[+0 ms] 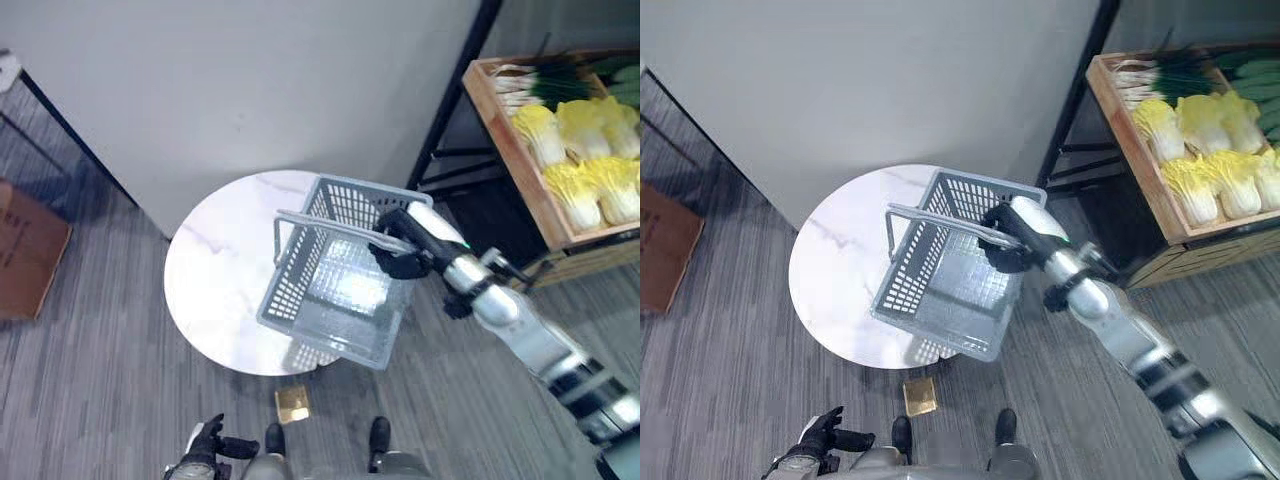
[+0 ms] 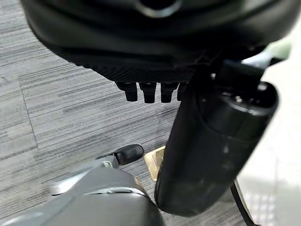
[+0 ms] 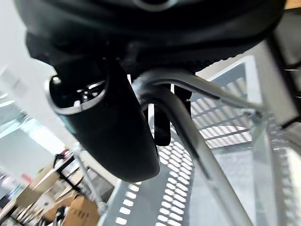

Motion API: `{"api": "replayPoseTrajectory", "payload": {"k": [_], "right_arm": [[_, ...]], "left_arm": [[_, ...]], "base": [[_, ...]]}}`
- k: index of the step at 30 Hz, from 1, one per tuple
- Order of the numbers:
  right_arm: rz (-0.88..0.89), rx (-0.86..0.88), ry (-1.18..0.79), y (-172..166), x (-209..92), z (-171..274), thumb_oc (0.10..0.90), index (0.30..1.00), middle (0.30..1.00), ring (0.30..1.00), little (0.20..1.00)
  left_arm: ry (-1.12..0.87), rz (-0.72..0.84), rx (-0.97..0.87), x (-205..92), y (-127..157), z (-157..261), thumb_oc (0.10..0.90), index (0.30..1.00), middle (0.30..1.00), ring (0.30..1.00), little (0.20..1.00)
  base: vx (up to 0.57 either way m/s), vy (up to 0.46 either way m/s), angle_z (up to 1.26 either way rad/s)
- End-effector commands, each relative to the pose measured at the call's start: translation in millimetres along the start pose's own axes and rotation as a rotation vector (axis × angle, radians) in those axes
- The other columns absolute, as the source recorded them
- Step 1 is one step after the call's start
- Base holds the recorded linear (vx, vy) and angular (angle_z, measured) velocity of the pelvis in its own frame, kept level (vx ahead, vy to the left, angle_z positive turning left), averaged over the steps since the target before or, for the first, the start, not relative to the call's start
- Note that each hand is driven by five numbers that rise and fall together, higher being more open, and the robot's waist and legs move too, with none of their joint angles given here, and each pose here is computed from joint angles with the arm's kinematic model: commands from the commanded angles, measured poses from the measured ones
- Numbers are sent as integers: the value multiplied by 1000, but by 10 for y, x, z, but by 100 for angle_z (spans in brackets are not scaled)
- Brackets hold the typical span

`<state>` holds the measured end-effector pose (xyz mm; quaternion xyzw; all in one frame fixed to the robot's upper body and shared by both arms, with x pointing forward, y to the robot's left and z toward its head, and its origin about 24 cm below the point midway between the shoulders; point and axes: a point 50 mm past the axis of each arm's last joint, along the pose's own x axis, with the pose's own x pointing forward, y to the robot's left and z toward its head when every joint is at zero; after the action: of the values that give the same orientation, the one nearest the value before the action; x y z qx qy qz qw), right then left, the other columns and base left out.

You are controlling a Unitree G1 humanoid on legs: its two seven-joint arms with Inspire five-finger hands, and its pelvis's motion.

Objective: Get the vegetables into the basket

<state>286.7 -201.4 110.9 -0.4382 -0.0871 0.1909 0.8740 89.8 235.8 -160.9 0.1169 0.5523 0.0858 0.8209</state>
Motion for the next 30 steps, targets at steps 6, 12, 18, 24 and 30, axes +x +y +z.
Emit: {"api": "replayPoseTrajectory", "payload": {"k": [6, 12, 18, 24, 30], "right_arm": [[-202, 171, -372, -488, -72, 568, 400, 300, 300, 300, 300], [-299, 86, -299, -512, -238, 405, 400, 300, 300, 300, 300], [-390, 33, -163, -464, -436, 166, 400, 300, 300, 300, 300], [-416, -10, -179, -494, -365, 203, 400, 300, 300, 300, 300], [-403, -1, -194, -459, -382, 227, 400, 300, 300, 300, 300]], "left_arm": [[186, -5, 27, -82, 89, -450, 900, 1000, 1000, 1000, 1000], [112, 14, 66, -49, 83, -305, 900, 1000, 1000, 1000, 1000], [72, 39, 120, -22, 134, -192, 900, 1000, 1000, 1000, 1000], [8, 66, 158, 11, 228, -3, 900, 1000, 1000, 1000, 1000], [60, 68, 192, -16, 271, -158, 900, 1000, 1000, 1000, 1000]], "base": [[40, -3, -21], [-22, 57, -23], [-77, 181, -29], [-229, 127, -96], [15, -67, -59]]}}
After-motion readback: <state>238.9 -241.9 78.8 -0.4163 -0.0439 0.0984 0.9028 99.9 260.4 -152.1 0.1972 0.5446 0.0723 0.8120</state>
